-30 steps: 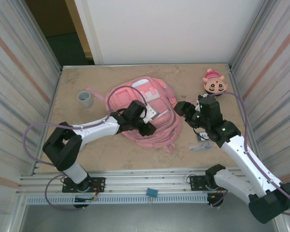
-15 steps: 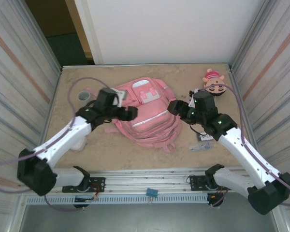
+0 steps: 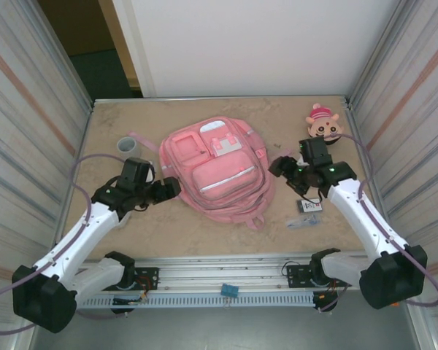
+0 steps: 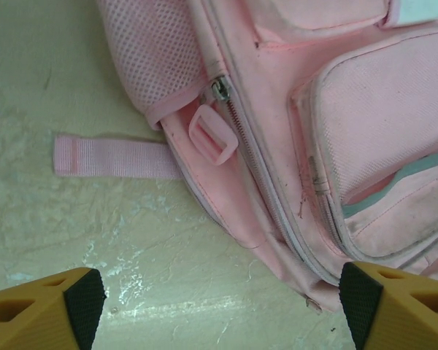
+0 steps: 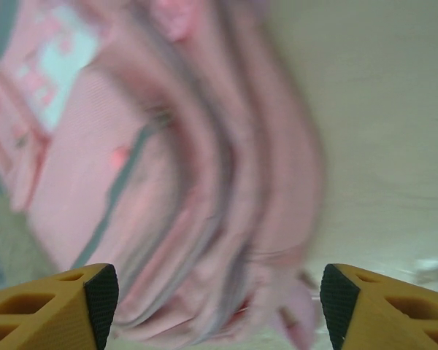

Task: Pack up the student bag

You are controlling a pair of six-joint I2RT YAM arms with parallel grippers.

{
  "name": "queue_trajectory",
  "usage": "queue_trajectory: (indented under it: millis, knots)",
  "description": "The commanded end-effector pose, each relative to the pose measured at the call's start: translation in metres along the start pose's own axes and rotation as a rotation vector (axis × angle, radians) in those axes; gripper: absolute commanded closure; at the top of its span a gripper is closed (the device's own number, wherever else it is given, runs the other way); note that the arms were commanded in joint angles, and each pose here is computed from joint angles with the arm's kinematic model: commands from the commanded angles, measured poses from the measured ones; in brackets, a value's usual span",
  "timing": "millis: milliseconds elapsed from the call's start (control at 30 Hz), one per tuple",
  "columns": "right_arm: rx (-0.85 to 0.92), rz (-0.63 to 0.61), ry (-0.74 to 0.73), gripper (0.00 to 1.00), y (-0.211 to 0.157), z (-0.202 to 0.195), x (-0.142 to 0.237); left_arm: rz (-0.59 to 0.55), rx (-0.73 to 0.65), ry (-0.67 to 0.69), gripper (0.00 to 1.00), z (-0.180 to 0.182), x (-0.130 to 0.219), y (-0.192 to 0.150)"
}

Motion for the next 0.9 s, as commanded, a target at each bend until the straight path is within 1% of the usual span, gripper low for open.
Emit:
queue_trajectory:
  millis: [0, 100, 167, 200, 267, 400, 600, 633, 733, 867]
  knots:
    - [-0.128, 0.084, -0.163, 0.25, -0.022, -0.054, 0.007, -0.008, 0.068, -0.022, 0.14, -0.004, -0.003, 0.004]
    - [-0.264, 0.112, -0.277, 0.24, -0.03, -0.087, 0.012, 0.0, 0.069, -0.021, 0.14, -0.006, -0.008, 0.006]
    - [-0.334, 0.133, -0.367, 0.23, -0.037, -0.104, 0.013, 0.002, 0.069, -0.017, 0.14, -0.005, -0.012, 0.007]
    - [-0.34, 0.15, -0.386, 0.22, -0.04, -0.107, 0.011, 0.0, 0.072, -0.015, 0.13, -0.006, -0.013, 0.008]
    - [-0.342, 0.177, -0.382, 0.21, -0.047, -0.107, 0.002, 0.002, 0.072, -0.013, 0.13, -0.006, -0.017, 0.009]
    - [-0.405, 0.198, -0.389, 0.21, -0.059, -0.104, -0.018, 0.012, 0.071, -0.016, 0.13, -0.008, -0.023, 0.01]
    - [-0.434, 0.267, -0.537, 0.2, -0.072, -0.11, -0.036, 0.025, 0.07, -0.007, 0.12, -0.007, -0.028, 0.01]
    - [-0.475, 0.273, -0.563, 0.2, -0.073, -0.111, -0.04, 0.025, 0.07, -0.005, 0.12, -0.006, -0.029, 0.01]
    - [-0.495, 0.314, -0.568, 0.2, -0.076, -0.111, -0.052, 0.027, 0.074, -0.002, 0.12, -0.005, -0.031, 0.009]
    - [-0.515, 0.31, -0.564, 0.2, -0.072, -0.111, -0.063, 0.03, 0.085, -0.002, 0.12, -0.004, -0.032, 0.008]
Point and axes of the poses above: each hand's point on the last joint's axis, 136 mm out from that joint toward the fingers, its own x axis back along the fingers, its own z axis along the line the jaws close on, y = z × x, the point moved 4 cm from there along x, back along the fingers, and after that the axes turned 9 degrees about x, right-handed, at the moved point
